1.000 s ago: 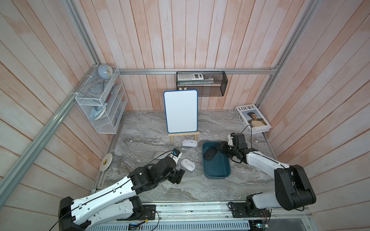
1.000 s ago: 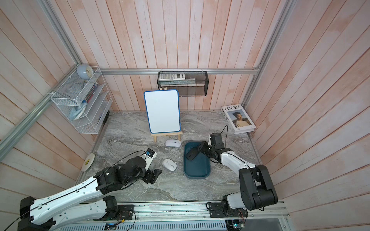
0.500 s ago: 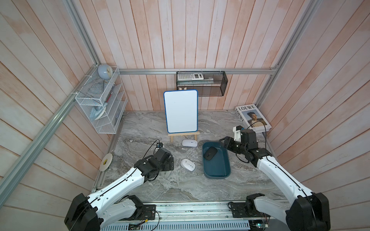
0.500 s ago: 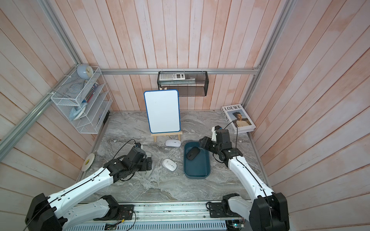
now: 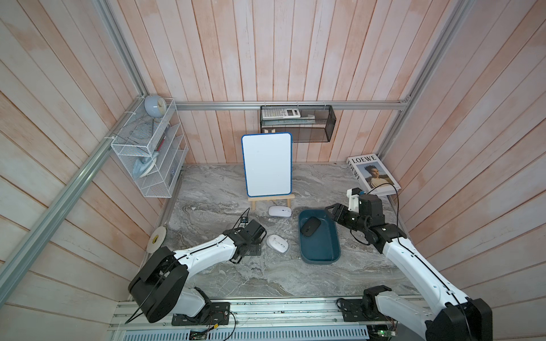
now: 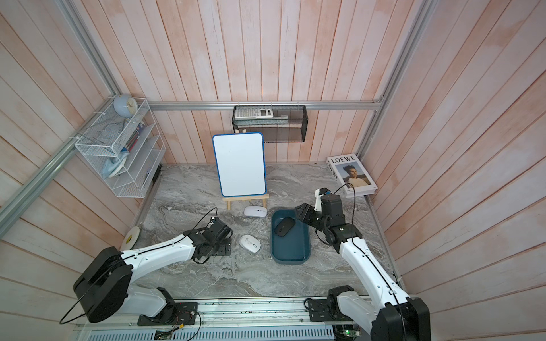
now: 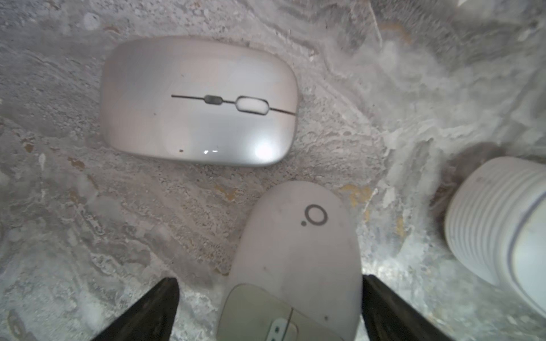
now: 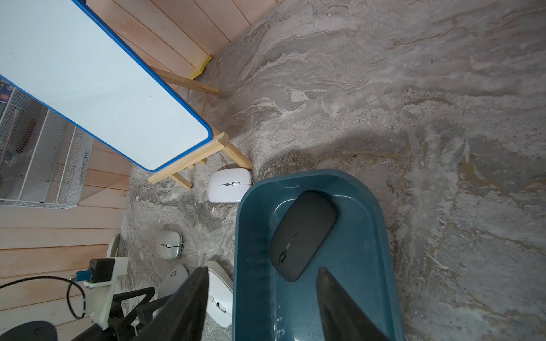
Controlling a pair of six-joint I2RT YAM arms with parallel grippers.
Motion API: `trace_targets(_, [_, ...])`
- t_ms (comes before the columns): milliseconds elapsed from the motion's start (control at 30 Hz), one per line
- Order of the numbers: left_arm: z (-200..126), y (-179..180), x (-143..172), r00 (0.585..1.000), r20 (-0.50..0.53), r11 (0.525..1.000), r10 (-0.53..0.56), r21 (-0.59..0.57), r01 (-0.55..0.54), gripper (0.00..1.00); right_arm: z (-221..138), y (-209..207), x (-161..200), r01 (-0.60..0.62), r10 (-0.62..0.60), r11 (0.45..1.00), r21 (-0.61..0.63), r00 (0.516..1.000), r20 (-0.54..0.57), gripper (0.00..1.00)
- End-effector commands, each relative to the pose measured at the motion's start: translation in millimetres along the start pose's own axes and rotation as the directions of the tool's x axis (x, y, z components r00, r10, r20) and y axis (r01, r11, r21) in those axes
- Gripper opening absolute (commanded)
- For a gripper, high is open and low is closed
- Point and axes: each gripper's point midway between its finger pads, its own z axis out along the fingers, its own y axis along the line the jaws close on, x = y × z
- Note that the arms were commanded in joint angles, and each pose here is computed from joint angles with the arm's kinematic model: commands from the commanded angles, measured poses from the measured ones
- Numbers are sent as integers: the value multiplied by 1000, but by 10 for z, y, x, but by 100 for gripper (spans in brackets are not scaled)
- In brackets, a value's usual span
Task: Put the mouse in the storage box
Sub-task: Pick up the mouse from the center of the board.
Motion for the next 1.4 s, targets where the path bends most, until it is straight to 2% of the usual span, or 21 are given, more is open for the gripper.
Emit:
trace_targets(0, [61, -50, 57, 1000, -10, 999, 30, 16, -30, 100, 25, -61, 36, -2, 3, 1000, 21, 1000, -16, 62])
trace_targets(233, [167, -102, 214, 998, -48, 996, 44, 76, -40, 100, 48, -78, 53, -6, 7, 1000, 28, 1000, -27, 62])
trace_targets(467, [228, -135, 201, 997, -73, 994, 31, 105, -23, 100, 67, -85, 67, -12, 13, 1000, 29, 999, -36, 62])
trace_targets(600, [242, -179, 250, 996, -91, 991, 20, 137, -8, 91, 51, -92, 60, -5, 7, 999, 33, 999, -32, 62])
trace_targets(933, [171, -150, 347, 995, -97, 986, 1, 168, 15, 60, 60, -115, 70, -10, 11, 999, 36, 1000, -28, 62])
trace_targets(1033, [106, -162, 294, 997, -75, 983, 11, 182, 3, 52, 74, -122, 92, -20, 21, 999, 33, 999, -33, 62])
trace_targets(1167, [-65, -230, 135, 999, -22, 975, 34, 218, -28, 46, 79, -109, 112, -38, 39, 999, 23, 998, -43, 62])
trace_targets(1267, [-301, -341, -55, 997, 53, 956, 51, 286, -64, 43, 63, -81, 124, -58, 58, 998, 10, 997, -52, 62])
trace_targets(1367, [-629, -553, -286, 983, 175, 910, 58, 395, -124, 40, 55, 15, 170, -89, 86, 996, -32, 993, -80, 62])
